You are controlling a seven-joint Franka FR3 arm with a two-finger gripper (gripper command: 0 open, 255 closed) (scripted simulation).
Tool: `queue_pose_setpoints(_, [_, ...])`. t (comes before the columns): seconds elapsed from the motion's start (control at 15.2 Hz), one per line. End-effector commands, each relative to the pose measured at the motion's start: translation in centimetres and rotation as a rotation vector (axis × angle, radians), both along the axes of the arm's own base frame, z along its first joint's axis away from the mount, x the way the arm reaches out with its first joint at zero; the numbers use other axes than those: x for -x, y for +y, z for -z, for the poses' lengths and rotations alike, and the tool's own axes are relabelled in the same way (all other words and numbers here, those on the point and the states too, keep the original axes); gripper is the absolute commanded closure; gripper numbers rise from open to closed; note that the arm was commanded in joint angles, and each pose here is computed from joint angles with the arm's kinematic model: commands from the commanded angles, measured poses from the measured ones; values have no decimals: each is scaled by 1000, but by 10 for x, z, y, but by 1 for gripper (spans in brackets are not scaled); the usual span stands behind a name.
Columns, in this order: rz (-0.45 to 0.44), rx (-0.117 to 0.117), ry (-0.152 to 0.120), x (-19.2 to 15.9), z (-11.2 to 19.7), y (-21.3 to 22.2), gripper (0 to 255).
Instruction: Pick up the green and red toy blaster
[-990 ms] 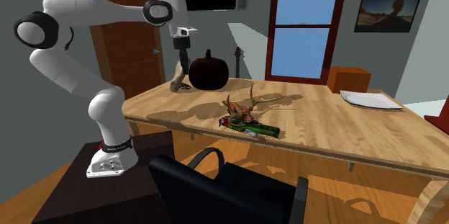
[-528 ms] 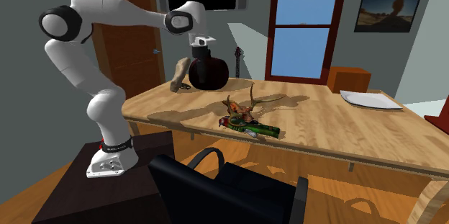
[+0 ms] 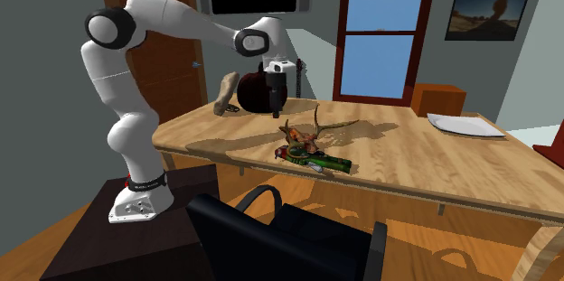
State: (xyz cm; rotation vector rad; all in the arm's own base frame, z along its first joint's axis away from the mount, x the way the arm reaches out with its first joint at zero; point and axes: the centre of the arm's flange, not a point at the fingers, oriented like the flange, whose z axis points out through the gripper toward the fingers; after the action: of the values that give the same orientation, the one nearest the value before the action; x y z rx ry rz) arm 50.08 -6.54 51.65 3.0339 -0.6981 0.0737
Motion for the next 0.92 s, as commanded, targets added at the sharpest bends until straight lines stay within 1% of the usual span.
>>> queue_pose_setpoints(0.0, [45, 0, 2, -22, 12, -14, 0])
queue_pose_setpoints(0.46, [199, -1, 9, -86, 54, -67, 0])
queue_pose_setpoints(0.86, [330, -2, 16, -133, 91, -121, 0])
